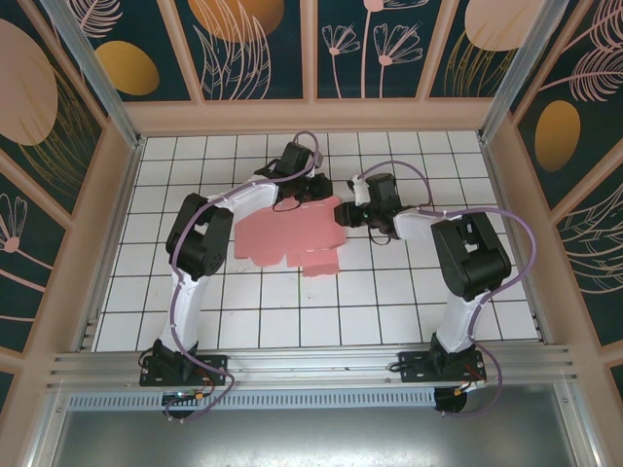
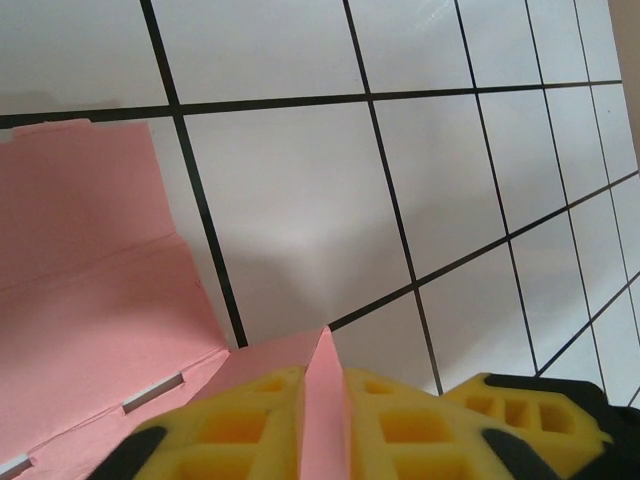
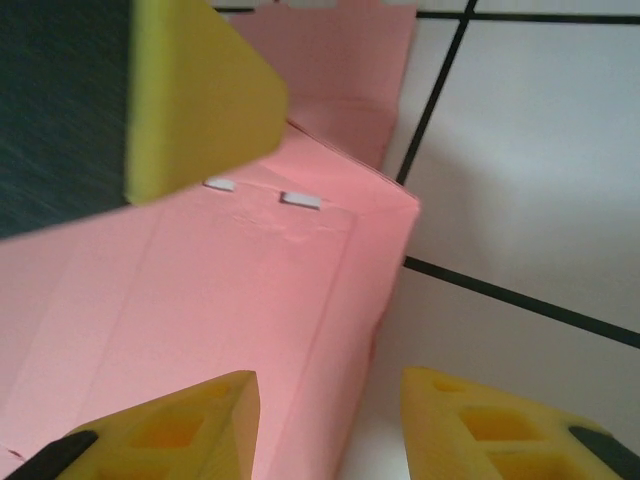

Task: Fold the paper box

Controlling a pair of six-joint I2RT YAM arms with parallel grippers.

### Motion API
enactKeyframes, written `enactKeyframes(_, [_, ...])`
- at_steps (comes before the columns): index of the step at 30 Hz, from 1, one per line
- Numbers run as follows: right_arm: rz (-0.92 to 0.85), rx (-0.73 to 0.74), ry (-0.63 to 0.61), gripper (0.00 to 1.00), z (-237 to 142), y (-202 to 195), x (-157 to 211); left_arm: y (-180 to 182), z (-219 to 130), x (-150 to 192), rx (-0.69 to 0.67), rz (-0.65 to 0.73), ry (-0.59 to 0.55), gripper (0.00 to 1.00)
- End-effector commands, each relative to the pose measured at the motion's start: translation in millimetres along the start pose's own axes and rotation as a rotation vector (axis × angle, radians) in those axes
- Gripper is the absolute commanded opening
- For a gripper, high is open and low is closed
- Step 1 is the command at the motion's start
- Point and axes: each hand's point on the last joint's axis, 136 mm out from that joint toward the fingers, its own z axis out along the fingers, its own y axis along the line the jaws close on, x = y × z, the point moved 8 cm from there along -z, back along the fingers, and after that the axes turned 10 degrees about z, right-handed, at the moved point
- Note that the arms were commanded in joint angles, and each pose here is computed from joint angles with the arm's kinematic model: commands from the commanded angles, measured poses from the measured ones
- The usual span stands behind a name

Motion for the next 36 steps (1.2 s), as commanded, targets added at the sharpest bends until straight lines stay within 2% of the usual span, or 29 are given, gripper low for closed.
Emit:
enactKeyframes(1, [0.033,-0.062,-0.069,0.44,-12.0,11.2,-10.0,1.6,-2.4,-4.7,-0.012,0.003,-0.048,0.25])
enactKeyframes(6, [0.196,-0.021,-0.044,0.46,-16.2,9.1,-6.8,-3.8,-25.8,-15.2,-0.052,0.025,-0.156,0.48])
enactKeyframes(8, [0.273,-0.02,-0.016,0.46,-16.8,9.2,0.5,-4.1,-38.5,-18.3,-0.059,0.03,-0.215,0.59])
enactKeyframes(12, [0.359,-0.046,0.005,0.46,-17.0,10.0,16.0,1.0,-60.9,-24.1,-0.06,0.025,-0.296,0.66])
enactKeyframes(15, [0.364,-0.041,0.027,0.46,-12.6,11.5,26.7,9.4,-70.5,-25.7,-0.084,0.021,-0.306,0.77])
enactKeyframes(19, [0.371,-0.047,0.055,0.45,-2.6,14.7,36.4,23.4,-81.4,-24.1,-0.112,0.002,-0.324,0.8])
enactKeyframes(21, [0.375,-0.044,0.055,0.41,0.6,14.2,37.5,29.0,-84.2,-22.2,-0.12,-0.008,-0.323,0.81])
enactKeyframes(26, [0.379,-0.013,0.059,0.34,8.1,9.0,37.7,33.9,-86.2,-17.8,-0.123,-0.016,-0.317,0.83])
enactKeyframes(32, [0.387,-0.015,0.062,0.31,9.3,8.7,42.8,37.7,-86.9,-14.3,-0.125,-0.026,-0.317,0.85])
enactKeyframes(36, [0.397,-0.022,0.043,0.09,6.1,10.0,44.7,39.3,-85.2,-12.7,-0.125,-0.025,-0.313,0.85])
